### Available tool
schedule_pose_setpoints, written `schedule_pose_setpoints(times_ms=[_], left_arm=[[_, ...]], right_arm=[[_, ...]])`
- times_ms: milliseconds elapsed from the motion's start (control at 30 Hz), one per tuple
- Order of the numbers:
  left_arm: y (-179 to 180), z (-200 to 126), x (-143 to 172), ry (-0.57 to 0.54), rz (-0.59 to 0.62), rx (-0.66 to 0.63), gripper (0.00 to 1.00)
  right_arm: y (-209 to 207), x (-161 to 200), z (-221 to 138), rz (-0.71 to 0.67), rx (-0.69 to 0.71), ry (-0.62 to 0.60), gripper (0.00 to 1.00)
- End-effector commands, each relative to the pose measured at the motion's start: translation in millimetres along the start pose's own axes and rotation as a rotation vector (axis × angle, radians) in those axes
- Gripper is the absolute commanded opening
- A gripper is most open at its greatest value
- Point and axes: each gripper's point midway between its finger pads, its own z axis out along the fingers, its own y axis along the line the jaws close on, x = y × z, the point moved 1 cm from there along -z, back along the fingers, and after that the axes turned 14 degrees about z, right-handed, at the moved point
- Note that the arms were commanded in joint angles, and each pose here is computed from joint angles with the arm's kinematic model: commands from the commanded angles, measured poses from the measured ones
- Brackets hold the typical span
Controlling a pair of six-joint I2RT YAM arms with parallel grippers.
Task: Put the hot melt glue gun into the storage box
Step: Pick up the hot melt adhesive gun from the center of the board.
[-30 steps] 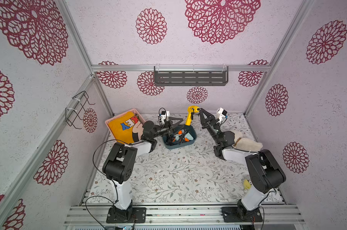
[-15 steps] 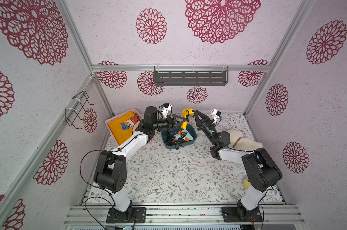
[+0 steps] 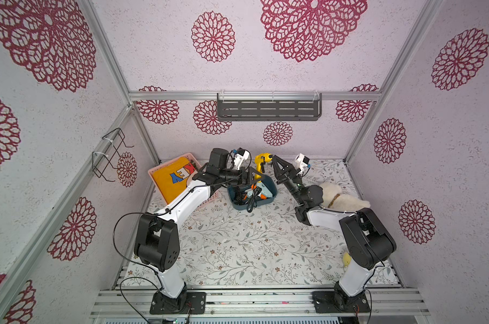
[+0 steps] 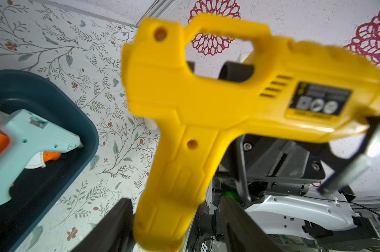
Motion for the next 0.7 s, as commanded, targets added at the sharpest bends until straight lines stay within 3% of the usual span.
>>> schedule_pose_setpoints(times_ms=[0, 367, 600, 633, 667], left_arm=[[-5, 3, -3, 0.018, 0.049, -0.006, 0.68], [2, 5, 2, 0.048, 0.053, -0.032, 0.41], [14, -4, 2, 0.091, 0.108, -0.159, 0.19], [16, -7, 3, 0.107, 0.119, -0.184, 0.16], [18, -11, 2, 0.112, 0.121, -0.194, 0.15]], right_arm=[[78, 29, -3, -0.050, -0.312, 0.107, 0.00], [73, 26, -4, -0.020, -0.302, 0.102, 0.00], [71, 18, -10, 0.000, -0.296, 0.054, 0.00], [70, 15, -12, 0.003, -0.294, 0.037, 0.04], [69, 12, -14, 0.000, -0.291, 0.022, 0.20]])
